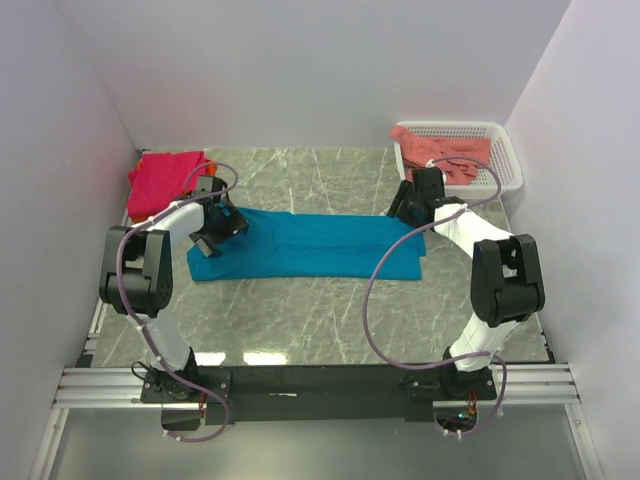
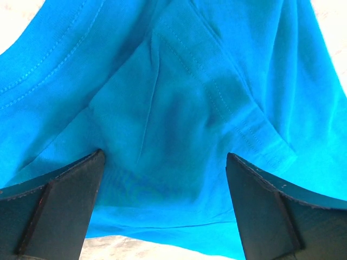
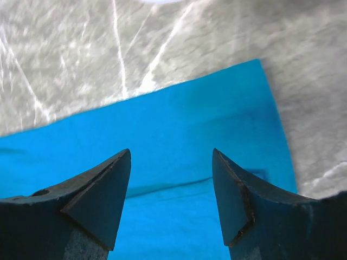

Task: Fold and stack the t-shirts
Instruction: Fold the tshirt

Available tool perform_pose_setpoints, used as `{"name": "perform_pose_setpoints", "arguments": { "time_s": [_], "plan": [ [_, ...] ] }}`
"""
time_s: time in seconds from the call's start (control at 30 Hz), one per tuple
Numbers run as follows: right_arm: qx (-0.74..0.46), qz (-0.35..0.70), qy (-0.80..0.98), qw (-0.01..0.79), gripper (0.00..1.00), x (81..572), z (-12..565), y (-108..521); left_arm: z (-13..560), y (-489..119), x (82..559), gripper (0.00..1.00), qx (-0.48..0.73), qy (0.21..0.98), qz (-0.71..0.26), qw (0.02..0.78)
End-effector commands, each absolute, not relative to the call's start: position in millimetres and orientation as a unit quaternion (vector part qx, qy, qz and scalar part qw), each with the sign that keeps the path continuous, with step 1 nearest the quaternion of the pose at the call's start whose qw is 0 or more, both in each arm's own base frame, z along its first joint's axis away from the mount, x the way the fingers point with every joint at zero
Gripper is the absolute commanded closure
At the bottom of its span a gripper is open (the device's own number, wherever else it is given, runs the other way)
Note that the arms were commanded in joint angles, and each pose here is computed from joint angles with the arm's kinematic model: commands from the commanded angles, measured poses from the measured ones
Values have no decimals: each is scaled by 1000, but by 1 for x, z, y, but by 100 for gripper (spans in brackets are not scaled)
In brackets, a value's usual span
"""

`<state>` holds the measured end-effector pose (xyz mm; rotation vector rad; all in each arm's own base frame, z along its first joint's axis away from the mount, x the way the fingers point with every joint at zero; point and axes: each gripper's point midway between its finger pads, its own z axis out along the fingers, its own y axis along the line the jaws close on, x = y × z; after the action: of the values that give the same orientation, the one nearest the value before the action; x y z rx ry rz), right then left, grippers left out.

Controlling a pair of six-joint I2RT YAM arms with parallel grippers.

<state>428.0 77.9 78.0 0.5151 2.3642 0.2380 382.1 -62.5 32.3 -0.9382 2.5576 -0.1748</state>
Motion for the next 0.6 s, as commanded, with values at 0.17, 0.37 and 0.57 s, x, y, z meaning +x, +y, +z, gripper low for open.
{"name": "perform_pose_setpoints", "arguments": {
  "time_s": [0.17,0.37,0.57],
  "plan": [
    [173,144,931,287,32,424,53,111,23,-68,429,1,-321,921,-66,210],
    [188,151,949,204,32,360,13,113,10,-83,471,1,-289,933,-49,207],
    [138,192,963,128,32,252,-2,152,13,-133,554,1,-208,941,-85,255]
  ]
}}
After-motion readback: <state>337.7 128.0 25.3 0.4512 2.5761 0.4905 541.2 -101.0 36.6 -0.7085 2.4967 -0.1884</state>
